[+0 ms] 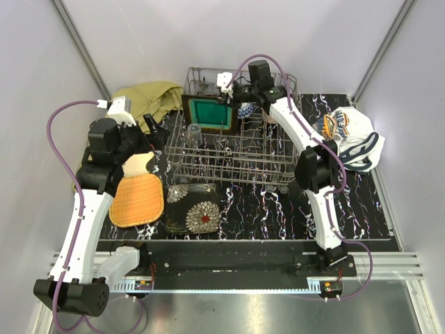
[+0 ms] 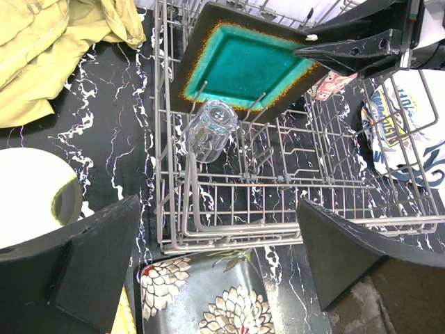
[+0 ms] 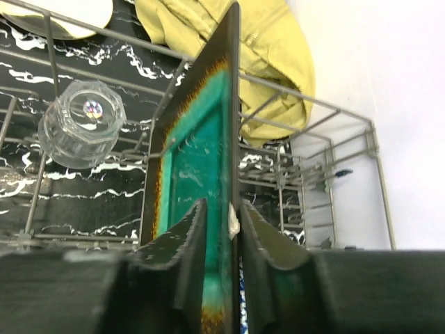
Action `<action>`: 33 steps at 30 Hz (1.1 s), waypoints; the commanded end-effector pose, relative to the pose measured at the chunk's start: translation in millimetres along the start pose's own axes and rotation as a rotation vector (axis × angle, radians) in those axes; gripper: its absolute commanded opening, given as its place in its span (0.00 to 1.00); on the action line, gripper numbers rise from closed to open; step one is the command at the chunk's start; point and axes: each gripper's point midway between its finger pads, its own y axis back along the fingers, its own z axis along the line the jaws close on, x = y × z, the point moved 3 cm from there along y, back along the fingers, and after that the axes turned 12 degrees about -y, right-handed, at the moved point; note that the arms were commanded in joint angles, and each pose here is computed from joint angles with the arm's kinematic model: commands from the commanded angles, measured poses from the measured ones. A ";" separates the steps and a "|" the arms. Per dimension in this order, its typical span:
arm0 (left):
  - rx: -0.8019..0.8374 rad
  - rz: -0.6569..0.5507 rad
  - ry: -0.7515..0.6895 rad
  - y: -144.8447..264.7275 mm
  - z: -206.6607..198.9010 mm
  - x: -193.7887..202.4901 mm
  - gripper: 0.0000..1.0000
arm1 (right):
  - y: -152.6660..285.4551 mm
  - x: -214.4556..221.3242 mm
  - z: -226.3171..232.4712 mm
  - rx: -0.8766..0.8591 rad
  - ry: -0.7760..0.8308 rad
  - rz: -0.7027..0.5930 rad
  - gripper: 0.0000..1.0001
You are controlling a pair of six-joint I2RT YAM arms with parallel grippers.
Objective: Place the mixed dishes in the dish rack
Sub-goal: Insert the plate into the dish rack, then grab a cup with the right arm
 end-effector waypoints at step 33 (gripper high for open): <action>0.029 -0.081 0.004 13.4 -8.4 -21.7 0.99 | 66.6 -158.7 75.2 0.348 -0.471 -0.247 0.85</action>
